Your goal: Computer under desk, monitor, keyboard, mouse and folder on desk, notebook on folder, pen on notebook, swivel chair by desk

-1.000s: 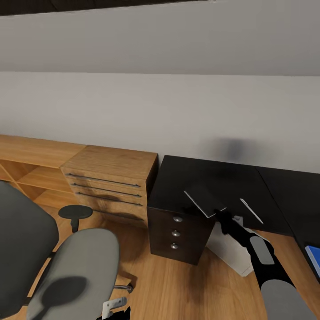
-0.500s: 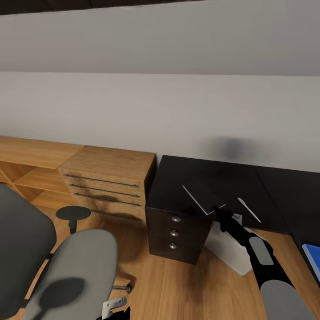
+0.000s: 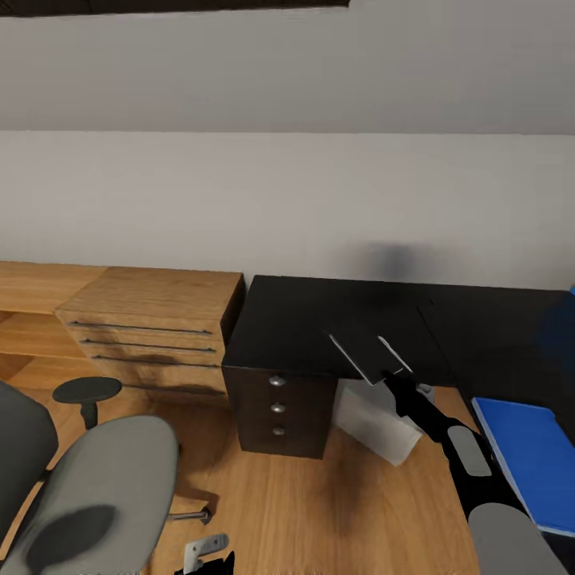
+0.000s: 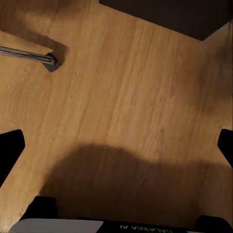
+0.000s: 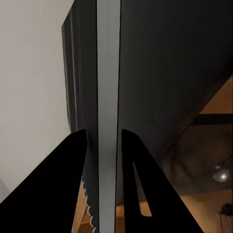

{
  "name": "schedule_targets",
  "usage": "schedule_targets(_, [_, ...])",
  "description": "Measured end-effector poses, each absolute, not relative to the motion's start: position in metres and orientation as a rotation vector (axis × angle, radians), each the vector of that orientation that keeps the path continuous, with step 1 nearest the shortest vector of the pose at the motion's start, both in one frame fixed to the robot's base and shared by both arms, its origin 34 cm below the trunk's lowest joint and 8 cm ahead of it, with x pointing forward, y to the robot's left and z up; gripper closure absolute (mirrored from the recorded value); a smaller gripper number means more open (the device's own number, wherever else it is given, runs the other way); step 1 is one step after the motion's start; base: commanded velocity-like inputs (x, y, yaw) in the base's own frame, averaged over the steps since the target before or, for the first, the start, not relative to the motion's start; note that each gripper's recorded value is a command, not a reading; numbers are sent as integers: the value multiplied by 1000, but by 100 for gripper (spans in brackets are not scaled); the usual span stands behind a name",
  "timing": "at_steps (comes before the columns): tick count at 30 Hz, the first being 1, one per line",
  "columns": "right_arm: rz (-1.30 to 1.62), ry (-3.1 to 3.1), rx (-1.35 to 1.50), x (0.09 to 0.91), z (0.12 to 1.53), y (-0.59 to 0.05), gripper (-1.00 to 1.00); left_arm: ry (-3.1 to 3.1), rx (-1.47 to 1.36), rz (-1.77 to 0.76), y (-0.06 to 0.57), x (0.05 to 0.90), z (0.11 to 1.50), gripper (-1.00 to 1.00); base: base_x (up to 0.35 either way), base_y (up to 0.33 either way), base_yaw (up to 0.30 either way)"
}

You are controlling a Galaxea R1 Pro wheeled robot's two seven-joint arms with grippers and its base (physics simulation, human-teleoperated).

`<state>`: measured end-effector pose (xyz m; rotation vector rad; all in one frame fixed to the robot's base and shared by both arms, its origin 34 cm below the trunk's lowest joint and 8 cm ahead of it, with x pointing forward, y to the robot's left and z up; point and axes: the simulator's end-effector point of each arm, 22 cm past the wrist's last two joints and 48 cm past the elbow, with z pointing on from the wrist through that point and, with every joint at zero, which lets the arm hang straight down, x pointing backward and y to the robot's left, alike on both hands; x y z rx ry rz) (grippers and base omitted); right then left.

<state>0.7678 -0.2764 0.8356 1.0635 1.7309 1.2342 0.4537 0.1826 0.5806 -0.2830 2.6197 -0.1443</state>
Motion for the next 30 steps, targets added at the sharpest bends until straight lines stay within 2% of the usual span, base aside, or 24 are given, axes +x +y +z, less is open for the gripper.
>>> schedule_targets(7, [1233,1731,1063,768,836,-277,100,2620,-284,-145,182,454,581,-100,-231,-228,-241])
schedule_targets(13, [1236,1728,1060,768,837,-277,100,2625,-283,-145,182,451,579,-100,-204,-189,-78])
schedule_targets(30, [1240,1724,1056,767,850,-278,100,2594,-292,-123,188,447,588,-100,-18,-17,-4])
